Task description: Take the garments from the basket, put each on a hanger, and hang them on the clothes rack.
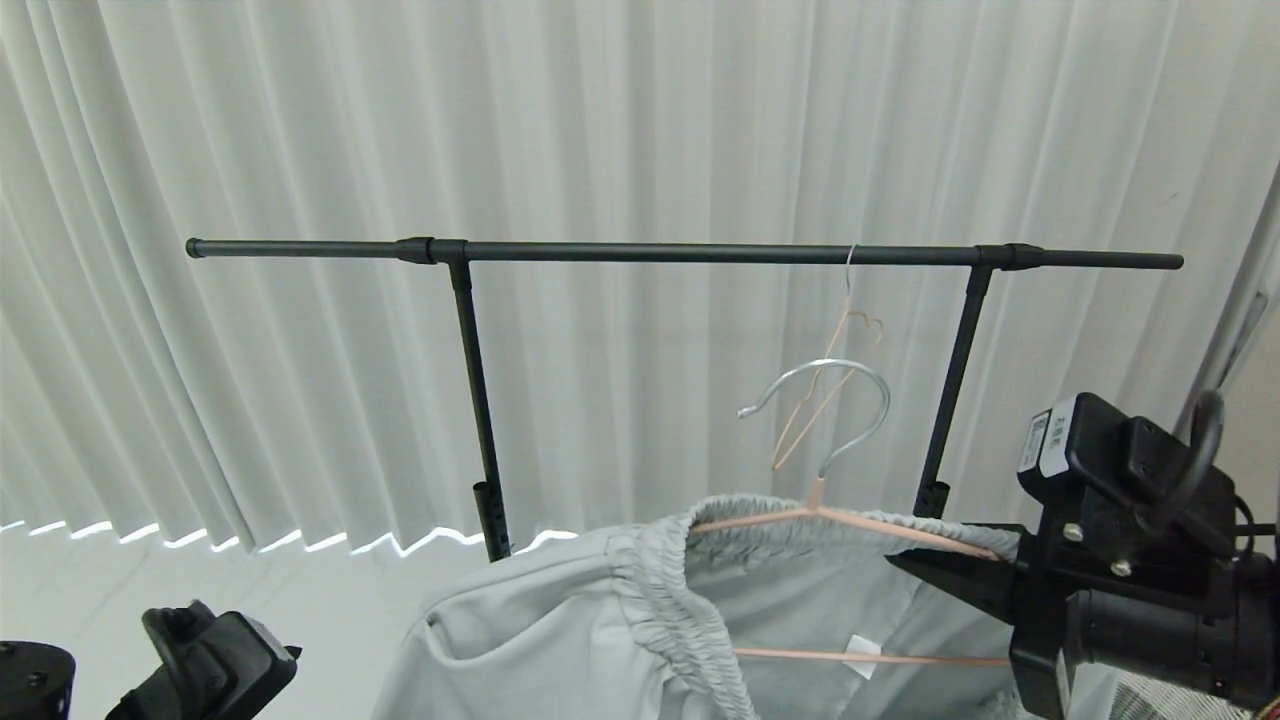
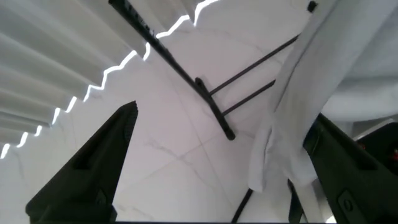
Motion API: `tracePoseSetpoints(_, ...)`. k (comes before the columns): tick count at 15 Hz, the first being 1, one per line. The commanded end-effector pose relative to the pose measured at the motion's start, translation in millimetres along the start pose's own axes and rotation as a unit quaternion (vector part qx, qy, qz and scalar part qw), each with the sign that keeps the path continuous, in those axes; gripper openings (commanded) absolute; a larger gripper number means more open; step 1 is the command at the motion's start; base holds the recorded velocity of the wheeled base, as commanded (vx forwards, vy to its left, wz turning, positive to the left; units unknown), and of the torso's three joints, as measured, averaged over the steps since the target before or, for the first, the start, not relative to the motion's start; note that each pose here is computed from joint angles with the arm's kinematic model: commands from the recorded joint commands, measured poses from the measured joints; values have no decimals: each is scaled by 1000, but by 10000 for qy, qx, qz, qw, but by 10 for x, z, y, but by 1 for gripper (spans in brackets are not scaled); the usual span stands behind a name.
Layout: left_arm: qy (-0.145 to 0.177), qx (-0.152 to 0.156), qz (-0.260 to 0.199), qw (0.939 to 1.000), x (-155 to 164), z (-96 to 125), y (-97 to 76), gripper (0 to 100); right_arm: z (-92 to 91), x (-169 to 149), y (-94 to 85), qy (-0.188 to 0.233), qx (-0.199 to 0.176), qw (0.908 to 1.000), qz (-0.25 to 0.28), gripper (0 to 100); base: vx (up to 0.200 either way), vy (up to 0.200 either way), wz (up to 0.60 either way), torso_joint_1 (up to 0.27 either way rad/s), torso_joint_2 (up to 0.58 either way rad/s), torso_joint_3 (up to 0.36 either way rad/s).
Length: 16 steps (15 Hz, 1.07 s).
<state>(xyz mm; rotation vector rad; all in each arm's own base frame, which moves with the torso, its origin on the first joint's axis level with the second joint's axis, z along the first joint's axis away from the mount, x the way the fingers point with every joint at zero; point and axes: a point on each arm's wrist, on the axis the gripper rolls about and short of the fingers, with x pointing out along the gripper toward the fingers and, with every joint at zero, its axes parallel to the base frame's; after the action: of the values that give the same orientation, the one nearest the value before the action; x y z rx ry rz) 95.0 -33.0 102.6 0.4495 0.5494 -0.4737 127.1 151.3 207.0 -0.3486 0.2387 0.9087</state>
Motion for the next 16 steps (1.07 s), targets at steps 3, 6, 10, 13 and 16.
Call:
tracePoseSetpoints(3,-503,27,60,9987,-121,63,11,100,51,114,-79,208,638,9967,-466,0,0,0,0,0,0,0)
tracePoseSetpoints(6,-575,13,86,9983,-138,80,18,100,83,159,-232,428,1114,9894,-822,0,0,0,0,0,0,0)
tracePoseSetpoints(10,-860,80,197,9961,-165,261,87,100,102,131,-328,774,1750,9755,-1088,0,0,0,0,0,0,0)
tracePoseSetpoints(13,-958,155,243,9950,-176,326,112,100,127,276,-365,1085,2392,9530,-1514,0,0,0,0,0,0,0)
tracePoseSetpoints(16,-989,302,272,9943,-182,347,120,100,225,516,-433,1120,2702,9379,-1865,0,0,0,0,0,0,0)
